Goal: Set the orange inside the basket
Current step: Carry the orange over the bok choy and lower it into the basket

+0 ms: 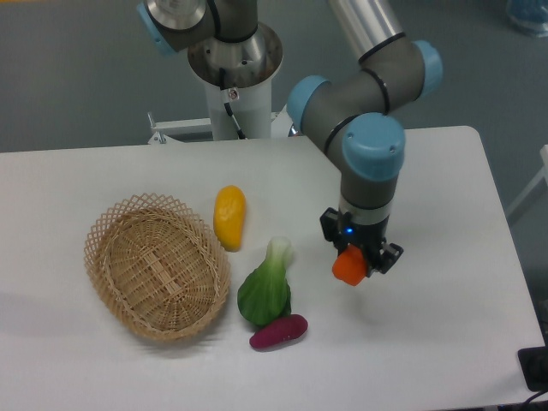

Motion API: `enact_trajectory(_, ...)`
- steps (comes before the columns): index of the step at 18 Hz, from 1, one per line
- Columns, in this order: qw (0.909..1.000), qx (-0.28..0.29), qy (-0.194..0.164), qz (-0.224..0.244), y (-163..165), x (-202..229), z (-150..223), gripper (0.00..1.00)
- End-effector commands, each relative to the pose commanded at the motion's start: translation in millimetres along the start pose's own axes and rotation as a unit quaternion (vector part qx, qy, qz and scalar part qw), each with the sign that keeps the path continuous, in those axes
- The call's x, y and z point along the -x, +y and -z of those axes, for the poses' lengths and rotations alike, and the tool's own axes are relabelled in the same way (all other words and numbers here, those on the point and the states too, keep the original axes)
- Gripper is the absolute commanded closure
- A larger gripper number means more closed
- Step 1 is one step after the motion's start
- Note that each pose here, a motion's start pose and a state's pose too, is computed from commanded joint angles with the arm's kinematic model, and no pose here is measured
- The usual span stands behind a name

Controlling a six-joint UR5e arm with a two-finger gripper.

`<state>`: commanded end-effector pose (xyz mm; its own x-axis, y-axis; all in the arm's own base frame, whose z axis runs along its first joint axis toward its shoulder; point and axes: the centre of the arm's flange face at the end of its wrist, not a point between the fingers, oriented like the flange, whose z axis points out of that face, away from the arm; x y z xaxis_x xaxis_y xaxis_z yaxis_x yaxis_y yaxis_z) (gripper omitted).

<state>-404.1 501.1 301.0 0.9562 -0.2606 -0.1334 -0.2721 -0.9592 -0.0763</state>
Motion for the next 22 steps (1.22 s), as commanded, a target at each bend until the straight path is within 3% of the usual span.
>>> enact_trajectory(12, 0.9989, -0.039, -0.022, 0.014, -115.2, -91.3, 13.3, 0.49)
enact_trajectory(18, 0.999, -0.043, -0.004, -0.008, -161.0, -154.8, 4.3, 0.48)
enact_trajectory(22, 0.9988, -0.031, 0.017, -0.033, -165.4, -189.3, -14.9, 0.47)
